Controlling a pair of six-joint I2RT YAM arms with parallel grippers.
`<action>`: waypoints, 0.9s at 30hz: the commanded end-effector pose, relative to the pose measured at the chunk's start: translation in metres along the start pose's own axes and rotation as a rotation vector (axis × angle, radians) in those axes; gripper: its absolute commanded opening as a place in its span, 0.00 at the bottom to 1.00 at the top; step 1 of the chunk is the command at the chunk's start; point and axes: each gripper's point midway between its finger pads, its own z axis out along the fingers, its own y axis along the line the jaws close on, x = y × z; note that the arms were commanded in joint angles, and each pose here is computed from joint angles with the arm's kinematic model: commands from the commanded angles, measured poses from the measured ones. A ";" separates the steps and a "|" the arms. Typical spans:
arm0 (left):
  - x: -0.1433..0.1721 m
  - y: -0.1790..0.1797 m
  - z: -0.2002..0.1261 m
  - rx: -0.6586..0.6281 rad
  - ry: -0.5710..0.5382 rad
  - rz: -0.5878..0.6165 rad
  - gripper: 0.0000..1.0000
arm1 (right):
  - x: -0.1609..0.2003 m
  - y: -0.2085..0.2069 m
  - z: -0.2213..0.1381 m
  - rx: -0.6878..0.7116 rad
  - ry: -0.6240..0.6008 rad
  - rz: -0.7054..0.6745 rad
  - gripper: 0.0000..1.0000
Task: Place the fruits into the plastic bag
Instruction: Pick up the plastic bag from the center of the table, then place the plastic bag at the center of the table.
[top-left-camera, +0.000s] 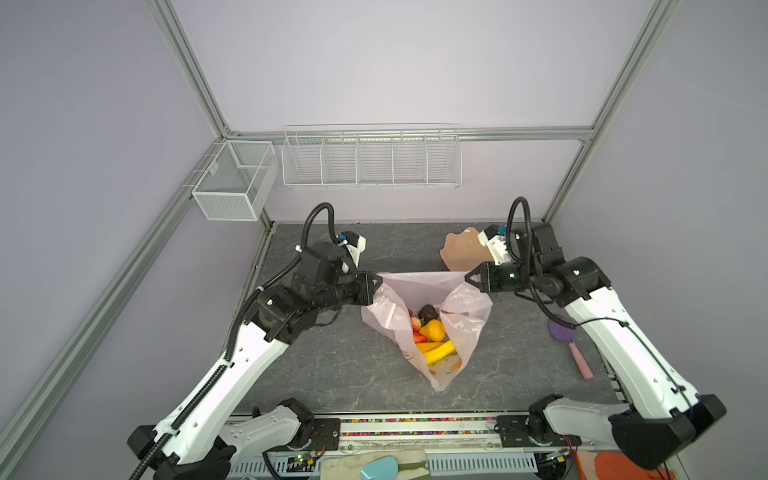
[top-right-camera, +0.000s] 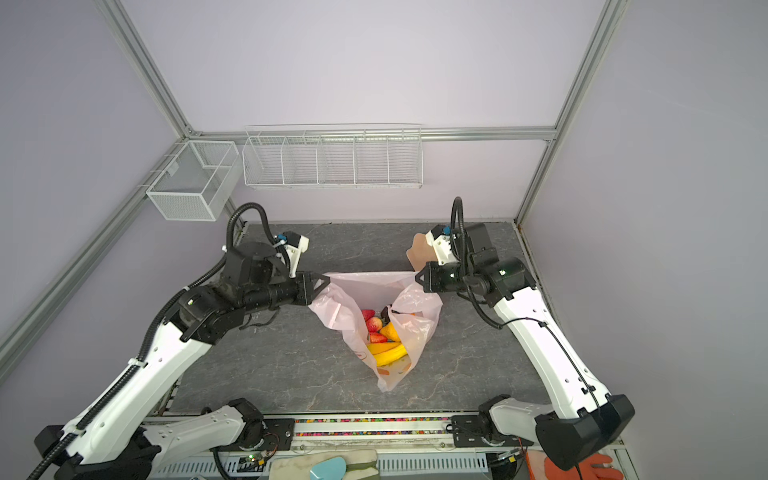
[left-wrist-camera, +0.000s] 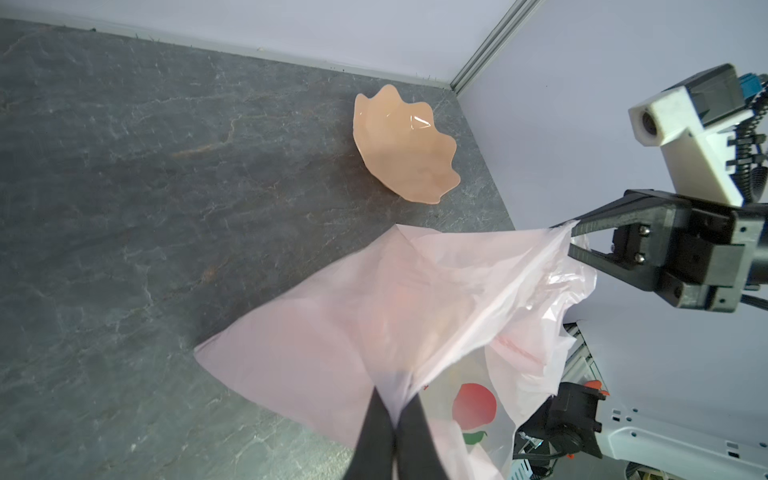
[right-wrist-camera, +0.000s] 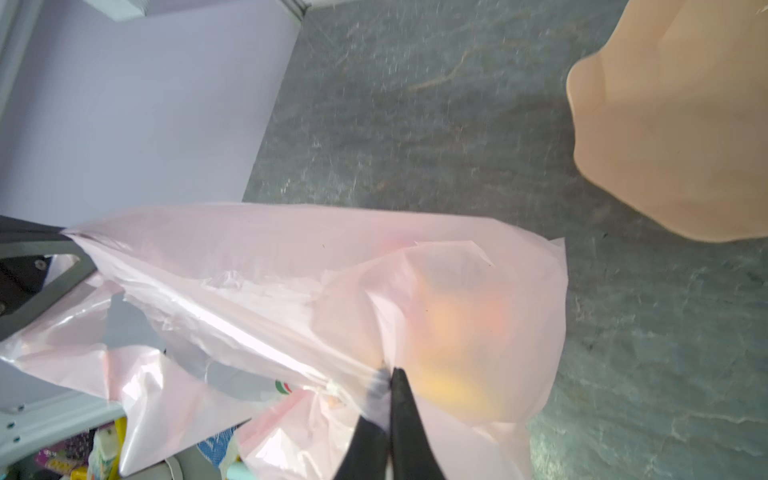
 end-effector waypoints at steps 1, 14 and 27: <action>-0.037 0.012 -0.001 -0.020 -0.043 0.075 0.00 | -0.034 -0.016 -0.003 0.051 -0.062 0.038 0.07; -0.108 0.028 0.011 0.021 -0.124 0.093 0.00 | -0.084 -0.013 -0.002 0.011 -0.111 0.085 0.07; -0.096 0.061 0.041 -0.027 -0.065 0.073 0.00 | -0.077 -0.048 0.026 0.063 -0.055 0.159 0.07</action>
